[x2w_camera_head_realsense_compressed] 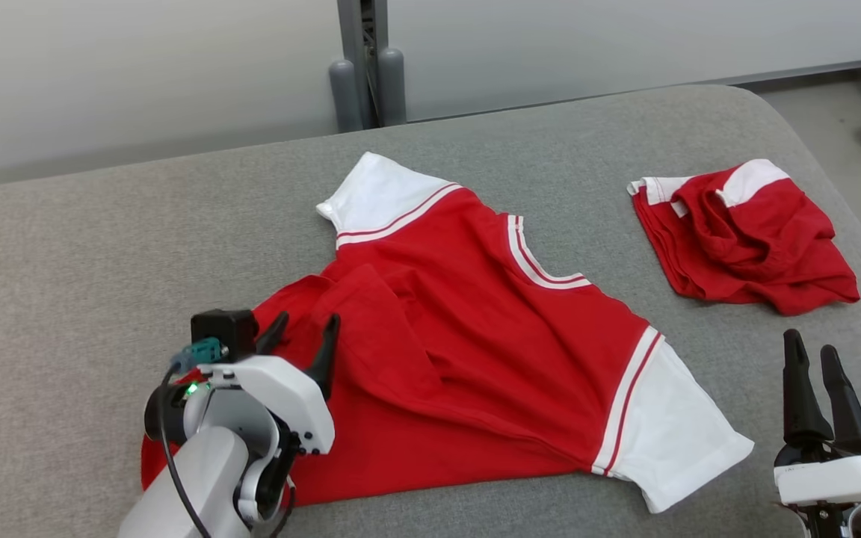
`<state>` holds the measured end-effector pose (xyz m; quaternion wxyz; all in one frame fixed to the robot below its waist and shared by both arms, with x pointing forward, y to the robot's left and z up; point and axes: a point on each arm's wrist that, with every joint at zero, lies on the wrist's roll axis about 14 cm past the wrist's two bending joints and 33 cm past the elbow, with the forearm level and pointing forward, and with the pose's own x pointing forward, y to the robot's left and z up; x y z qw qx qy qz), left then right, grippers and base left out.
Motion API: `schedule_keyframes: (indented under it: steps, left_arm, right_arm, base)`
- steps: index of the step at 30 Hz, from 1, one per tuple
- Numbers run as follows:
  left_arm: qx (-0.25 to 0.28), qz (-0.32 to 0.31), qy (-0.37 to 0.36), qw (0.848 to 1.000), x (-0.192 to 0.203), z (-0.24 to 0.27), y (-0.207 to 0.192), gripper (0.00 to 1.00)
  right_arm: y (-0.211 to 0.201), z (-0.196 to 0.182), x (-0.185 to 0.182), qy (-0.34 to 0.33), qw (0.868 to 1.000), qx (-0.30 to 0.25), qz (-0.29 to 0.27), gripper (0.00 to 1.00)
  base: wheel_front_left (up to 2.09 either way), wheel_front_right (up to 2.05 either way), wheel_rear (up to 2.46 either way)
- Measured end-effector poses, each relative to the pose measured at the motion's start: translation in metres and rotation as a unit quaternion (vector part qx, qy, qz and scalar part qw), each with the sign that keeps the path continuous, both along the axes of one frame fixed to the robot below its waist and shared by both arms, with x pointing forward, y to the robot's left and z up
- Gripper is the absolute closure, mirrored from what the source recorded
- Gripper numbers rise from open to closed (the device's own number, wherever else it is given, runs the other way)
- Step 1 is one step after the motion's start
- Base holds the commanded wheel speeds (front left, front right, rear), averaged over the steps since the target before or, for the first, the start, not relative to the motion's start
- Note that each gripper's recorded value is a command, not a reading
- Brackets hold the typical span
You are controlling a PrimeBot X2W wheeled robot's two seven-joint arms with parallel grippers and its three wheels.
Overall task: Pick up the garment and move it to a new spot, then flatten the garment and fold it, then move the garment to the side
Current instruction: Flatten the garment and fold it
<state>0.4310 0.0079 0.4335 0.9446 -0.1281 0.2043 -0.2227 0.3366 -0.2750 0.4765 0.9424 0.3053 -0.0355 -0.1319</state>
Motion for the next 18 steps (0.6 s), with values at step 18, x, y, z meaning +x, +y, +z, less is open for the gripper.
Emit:
schedule_keyframes:
  steps: [18]
  left_arm:
    - [0.021,-0.039,0.034,0.998,0.009,-0.022,-0.021,0.09]
  right_arm:
    - [0.0,0.004,0.001,-0.004,1.0,-0.011,-0.004,0.0]
  base:
    - [0.0,0.0,0.0]
